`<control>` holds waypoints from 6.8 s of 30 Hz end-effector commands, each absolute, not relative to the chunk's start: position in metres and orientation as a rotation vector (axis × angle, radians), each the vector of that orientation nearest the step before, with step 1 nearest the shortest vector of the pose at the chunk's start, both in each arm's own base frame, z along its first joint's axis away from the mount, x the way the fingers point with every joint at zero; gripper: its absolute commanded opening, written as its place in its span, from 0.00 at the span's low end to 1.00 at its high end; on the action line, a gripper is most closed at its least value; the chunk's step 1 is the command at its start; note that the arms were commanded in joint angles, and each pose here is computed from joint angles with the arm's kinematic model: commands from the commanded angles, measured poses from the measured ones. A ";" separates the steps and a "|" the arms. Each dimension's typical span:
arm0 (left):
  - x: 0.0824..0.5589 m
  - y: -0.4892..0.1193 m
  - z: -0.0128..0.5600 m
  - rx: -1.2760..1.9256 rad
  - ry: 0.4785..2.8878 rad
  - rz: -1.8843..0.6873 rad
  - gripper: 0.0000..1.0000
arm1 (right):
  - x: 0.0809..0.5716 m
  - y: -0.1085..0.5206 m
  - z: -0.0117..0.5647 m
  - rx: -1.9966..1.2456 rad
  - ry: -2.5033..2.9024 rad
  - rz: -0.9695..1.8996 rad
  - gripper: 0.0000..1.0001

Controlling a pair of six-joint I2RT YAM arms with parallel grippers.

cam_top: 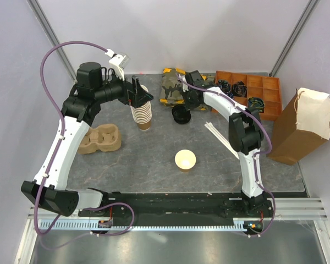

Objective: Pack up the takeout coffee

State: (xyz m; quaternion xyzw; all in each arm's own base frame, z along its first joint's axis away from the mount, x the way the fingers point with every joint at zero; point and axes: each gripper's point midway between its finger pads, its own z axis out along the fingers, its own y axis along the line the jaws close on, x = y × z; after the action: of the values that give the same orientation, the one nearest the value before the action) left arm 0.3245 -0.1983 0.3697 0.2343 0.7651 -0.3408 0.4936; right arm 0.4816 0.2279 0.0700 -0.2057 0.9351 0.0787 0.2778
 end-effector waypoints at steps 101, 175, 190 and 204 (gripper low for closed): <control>0.126 -0.344 0.334 1.674 0.660 -0.696 0.52 | 0.157 0.250 0.268 -1.098 2.025 1.883 0.00; 0.273 -0.366 0.351 0.256 1.761 -1.296 0.02 | 0.273 0.184 0.280 0.341 1.989 1.272 0.39; 0.192 -0.287 0.278 1.125 1.695 -0.966 0.67 | 0.267 0.172 0.232 -0.177 2.150 0.969 0.69; 0.251 -0.253 0.124 1.828 1.681 -0.332 0.81 | 0.297 0.161 0.204 -0.192 2.282 0.979 0.78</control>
State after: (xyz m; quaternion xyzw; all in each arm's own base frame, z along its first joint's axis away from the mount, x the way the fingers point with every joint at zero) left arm 0.2175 -0.2579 0.1347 0.6243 0.6896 -0.2147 0.2977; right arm 0.2859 0.1611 0.1854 -0.0452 0.8791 0.3688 0.2985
